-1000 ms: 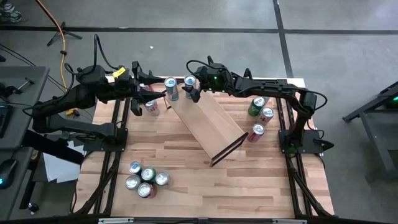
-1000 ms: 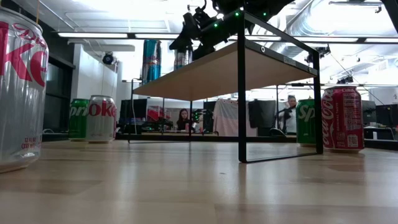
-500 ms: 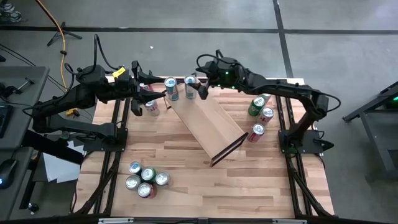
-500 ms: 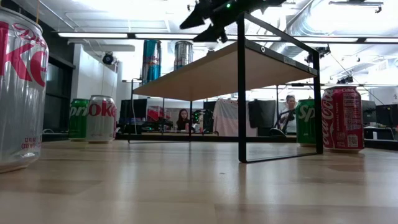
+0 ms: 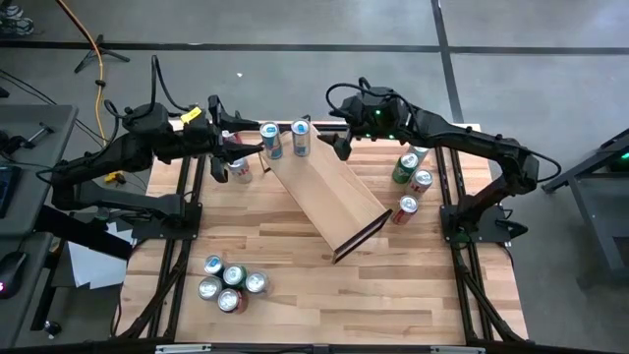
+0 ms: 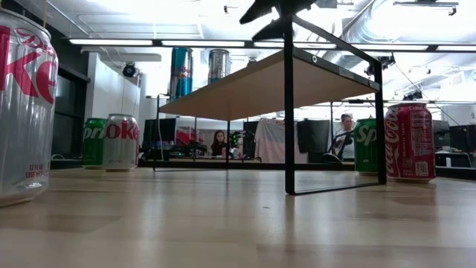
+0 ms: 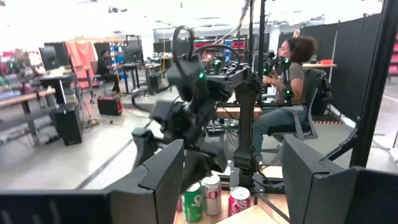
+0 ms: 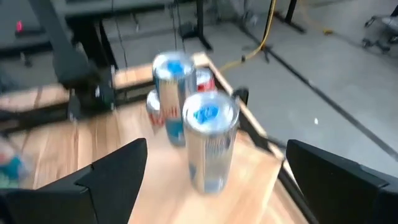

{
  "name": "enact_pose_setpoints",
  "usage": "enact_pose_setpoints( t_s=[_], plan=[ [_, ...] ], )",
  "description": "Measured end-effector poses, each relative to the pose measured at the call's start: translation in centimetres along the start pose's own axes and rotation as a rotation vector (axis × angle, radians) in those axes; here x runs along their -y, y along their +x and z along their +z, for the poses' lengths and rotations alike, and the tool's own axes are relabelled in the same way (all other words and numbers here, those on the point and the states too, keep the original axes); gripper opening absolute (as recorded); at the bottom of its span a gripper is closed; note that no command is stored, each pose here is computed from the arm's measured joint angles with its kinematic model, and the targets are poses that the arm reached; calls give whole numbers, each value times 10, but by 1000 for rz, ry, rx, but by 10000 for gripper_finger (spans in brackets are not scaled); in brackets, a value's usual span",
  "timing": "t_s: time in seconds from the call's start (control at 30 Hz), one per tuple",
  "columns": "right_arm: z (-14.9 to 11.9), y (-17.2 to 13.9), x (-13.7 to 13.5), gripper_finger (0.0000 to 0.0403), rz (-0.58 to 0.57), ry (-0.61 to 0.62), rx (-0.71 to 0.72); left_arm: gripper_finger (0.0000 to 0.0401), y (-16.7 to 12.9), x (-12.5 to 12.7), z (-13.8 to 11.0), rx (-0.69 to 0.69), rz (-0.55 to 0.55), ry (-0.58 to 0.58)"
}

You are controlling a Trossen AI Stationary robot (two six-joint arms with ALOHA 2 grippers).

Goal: Place canned beverage on shelf
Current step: Put the top blue soda can on the shelf aligned with the other blue soda can

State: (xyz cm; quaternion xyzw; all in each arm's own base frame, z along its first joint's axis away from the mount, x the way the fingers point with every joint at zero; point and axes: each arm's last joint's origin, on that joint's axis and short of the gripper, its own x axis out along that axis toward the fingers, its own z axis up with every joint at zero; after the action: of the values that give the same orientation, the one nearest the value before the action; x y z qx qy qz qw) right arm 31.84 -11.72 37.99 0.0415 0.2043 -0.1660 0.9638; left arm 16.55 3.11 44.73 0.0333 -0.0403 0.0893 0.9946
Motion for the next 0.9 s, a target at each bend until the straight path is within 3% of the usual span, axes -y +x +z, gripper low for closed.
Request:
enact_pose_setpoints(
  t_s=[0.13,0.37,0.53,0.63,0.73,0.77,0.9],
  plan=[
    [-6,-1,-1,371,22,-5,-64,146,4,3,-17,3,-54,19],
    [-14,-2,0,341,6,6,-150,10,2,7,-74,64,-86,-104],
    [-32,3,2,248,-51,-2,-236,5,-16,8,-107,179,-67,-203],
    [-51,13,2,154,-62,35,-256,3,-26,7,-122,232,-9,-243],
    [-66,26,2,39,-47,93,-174,1,-34,6,-128,270,39,-267],
    [-68,29,2,20,-32,120,-130,1,-36,6,-129,274,56,-270],
    [-65,37,-1,22,-86,230,1,1,-39,4,-130,282,104,-276]
  ],
)
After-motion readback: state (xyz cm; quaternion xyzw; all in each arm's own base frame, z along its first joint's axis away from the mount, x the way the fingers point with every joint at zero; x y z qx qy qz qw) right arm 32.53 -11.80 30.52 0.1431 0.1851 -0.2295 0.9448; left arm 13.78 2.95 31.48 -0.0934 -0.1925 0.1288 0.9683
